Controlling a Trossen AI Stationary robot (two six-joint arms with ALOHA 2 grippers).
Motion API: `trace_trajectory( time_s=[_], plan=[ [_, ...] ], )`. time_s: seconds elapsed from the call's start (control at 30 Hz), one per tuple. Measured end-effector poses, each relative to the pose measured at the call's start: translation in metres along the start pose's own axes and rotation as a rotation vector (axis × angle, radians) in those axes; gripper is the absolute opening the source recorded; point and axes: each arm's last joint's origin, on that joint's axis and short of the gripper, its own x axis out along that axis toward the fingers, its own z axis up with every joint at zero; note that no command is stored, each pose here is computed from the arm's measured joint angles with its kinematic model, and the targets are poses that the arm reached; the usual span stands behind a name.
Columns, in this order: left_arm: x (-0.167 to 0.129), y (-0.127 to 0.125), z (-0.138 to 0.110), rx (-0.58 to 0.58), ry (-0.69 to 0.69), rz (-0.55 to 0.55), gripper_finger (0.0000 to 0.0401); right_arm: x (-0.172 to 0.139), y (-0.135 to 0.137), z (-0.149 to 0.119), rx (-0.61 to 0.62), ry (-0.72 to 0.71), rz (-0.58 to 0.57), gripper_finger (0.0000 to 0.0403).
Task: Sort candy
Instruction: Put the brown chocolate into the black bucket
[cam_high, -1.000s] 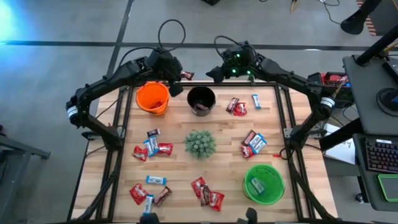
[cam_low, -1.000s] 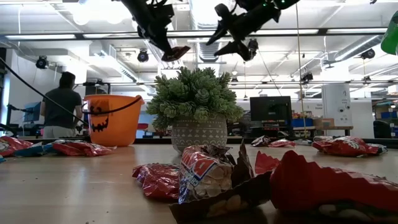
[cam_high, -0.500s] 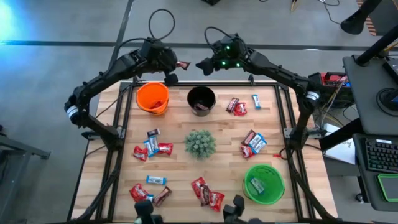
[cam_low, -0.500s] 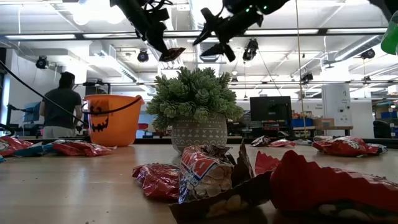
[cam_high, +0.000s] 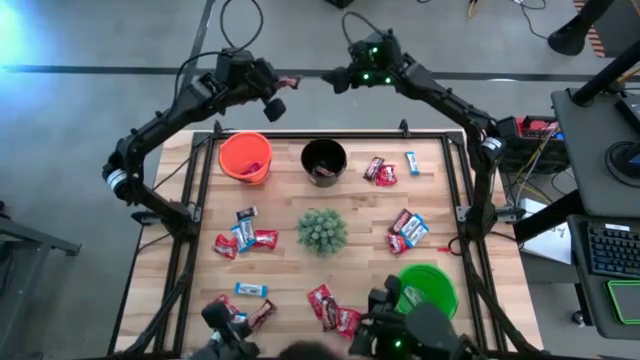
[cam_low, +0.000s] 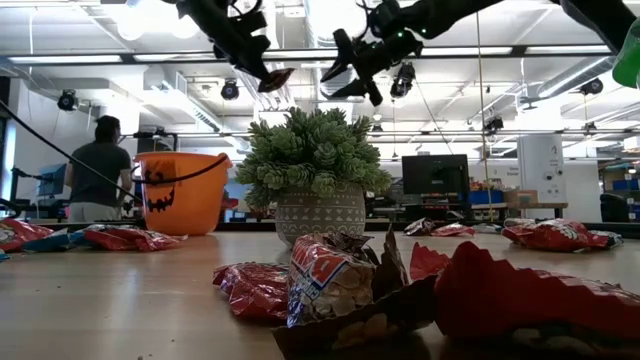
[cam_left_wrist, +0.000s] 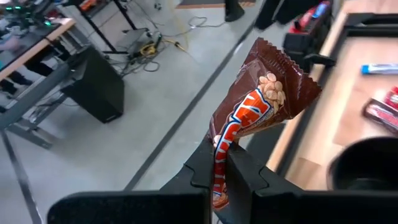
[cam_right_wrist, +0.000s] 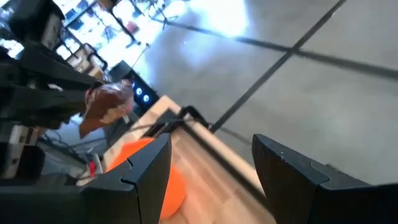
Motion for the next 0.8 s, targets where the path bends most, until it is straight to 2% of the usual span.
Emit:
trace_trajectory(
  time_s=[0.17,0.33,0.5,0.8],
  plan=[
    [0.002,0.009,-0.002,-0.040,-0.009,0.032,0.0001,-0.005,-0.011,0.005,0.006,-0.006,-0.011,0.0215],
    [0.007,0.007,-0.002,-0.039,-0.020,0.003,0.0001,-0.005,-0.012,0.004,0.010,0.012,0.032,0.0215],
    [0.009,0.005,-0.002,-0.038,-0.048,-0.065,0.0001,-0.001,0.002,0.003,0.041,0.019,0.147,0.0215],
    [0.009,0.002,0.001,-0.031,-0.090,-0.143,0.0001,0.008,0.030,-0.003,0.016,0.008,0.226,0.0215]
  ],
)
